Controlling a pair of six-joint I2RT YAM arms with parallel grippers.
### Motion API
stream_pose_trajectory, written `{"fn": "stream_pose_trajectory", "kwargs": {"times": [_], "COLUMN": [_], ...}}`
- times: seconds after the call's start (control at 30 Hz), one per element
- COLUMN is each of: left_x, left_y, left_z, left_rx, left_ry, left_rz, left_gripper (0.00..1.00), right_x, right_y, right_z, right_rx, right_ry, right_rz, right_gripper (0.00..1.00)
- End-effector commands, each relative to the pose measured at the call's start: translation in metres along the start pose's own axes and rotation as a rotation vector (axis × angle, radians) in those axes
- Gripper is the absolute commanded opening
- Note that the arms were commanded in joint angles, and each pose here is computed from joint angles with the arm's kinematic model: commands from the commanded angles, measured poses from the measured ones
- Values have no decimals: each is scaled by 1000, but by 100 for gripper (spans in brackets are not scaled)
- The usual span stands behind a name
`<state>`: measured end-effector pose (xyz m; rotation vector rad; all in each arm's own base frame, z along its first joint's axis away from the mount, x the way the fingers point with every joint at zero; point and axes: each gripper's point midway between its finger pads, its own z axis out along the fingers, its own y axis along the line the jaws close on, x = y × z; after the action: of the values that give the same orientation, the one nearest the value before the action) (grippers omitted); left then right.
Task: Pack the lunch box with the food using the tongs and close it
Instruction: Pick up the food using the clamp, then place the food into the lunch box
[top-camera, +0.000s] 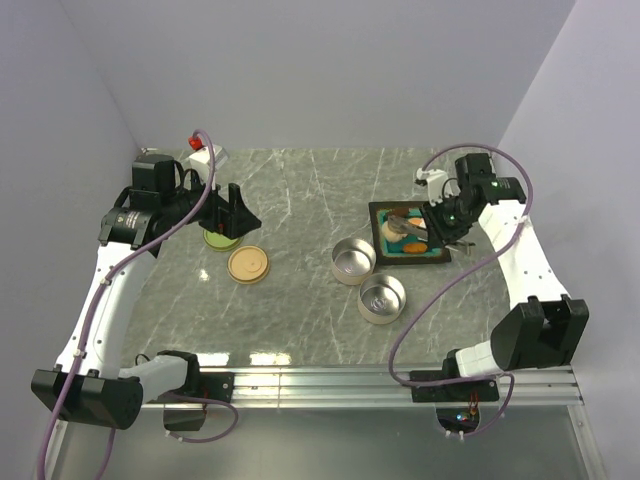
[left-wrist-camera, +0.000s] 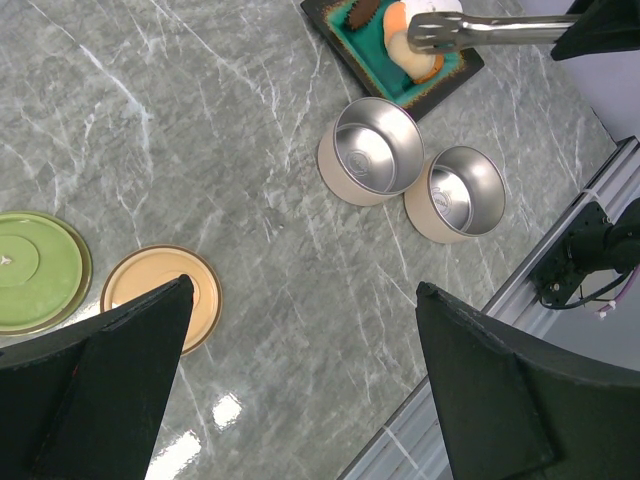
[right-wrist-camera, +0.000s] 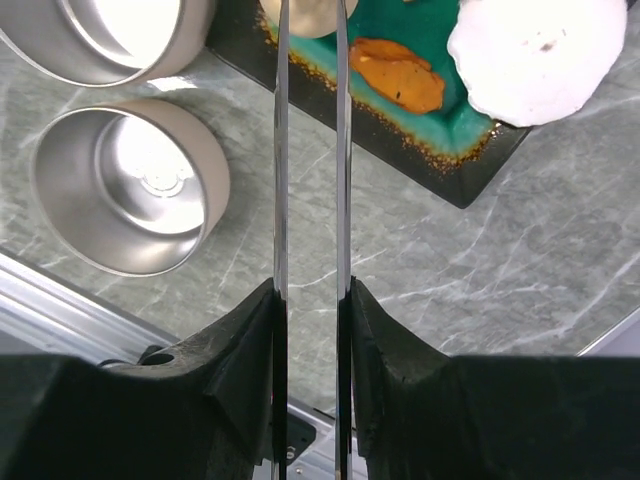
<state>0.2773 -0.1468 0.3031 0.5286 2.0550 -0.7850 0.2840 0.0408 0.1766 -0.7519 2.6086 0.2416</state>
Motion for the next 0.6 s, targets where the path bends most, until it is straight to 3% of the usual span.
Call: {"fn": "stream_pose_trajectory", "kwargs": {"times": [0.0, 0.3, 0.57], "left_x": [-8, -6, -7], "left_y": [1, 3, 4], "left_z": [-1, 0, 0], "left_rx": [-1, -7, -12], "left_ry": [-25, -16, -16], "left_rz": [24, 17, 16], "left_gripper": [99, 100, 99], "right_x": [-19, -21, -10], "right_y": [8, 50, 86], "right_z": [-36, -61, -35], "right_rx": [6, -93, -157], "right_ry": [-101, -155, -102], "right_rz": [-33, -121, -198], "right_gripper": [34, 34, 34]}}
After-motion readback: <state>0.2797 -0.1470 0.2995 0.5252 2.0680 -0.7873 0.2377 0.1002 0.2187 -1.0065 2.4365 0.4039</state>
